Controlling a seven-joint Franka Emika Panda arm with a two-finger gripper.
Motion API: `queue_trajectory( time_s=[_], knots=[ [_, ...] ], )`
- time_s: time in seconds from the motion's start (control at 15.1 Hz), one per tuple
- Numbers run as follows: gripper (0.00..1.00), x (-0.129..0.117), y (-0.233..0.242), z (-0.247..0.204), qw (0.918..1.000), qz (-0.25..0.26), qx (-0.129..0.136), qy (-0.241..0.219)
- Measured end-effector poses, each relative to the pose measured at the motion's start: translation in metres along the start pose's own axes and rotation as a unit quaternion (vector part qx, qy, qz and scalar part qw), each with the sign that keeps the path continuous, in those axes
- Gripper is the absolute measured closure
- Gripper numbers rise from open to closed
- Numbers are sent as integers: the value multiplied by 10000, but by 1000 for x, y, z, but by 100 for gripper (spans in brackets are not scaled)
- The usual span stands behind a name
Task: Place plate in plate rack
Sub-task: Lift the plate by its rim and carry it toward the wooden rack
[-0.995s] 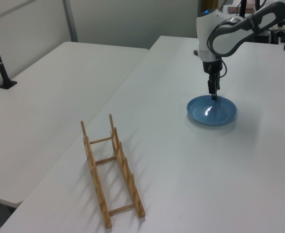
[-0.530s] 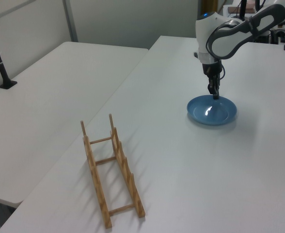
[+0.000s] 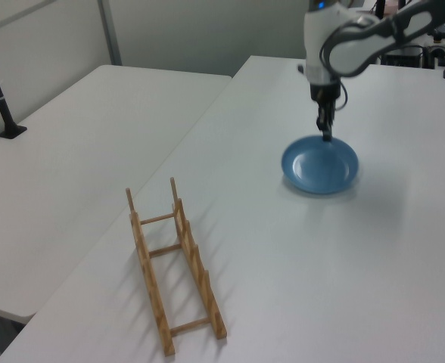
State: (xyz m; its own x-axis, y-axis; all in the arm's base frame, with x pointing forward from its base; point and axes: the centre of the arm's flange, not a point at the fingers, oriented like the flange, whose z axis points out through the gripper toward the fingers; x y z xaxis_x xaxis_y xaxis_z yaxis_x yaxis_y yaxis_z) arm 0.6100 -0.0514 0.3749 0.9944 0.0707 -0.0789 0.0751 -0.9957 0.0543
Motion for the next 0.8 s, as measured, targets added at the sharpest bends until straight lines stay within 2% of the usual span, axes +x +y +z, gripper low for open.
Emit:
queue_trajectory(
  time_s=[0.27, 0.46, 0.6, 0.8],
  knots=[
    [96, -8, -22, -91, 9976, -86, -9, 681],
    [96, -17, -51, -160, 9928, 51, 26, 1198],
    [96, -21, -81, -203, 9871, 168, 98, 1587],
    [96, -29, -150, -254, 9778, 305, 225, 2059]
  ],
)
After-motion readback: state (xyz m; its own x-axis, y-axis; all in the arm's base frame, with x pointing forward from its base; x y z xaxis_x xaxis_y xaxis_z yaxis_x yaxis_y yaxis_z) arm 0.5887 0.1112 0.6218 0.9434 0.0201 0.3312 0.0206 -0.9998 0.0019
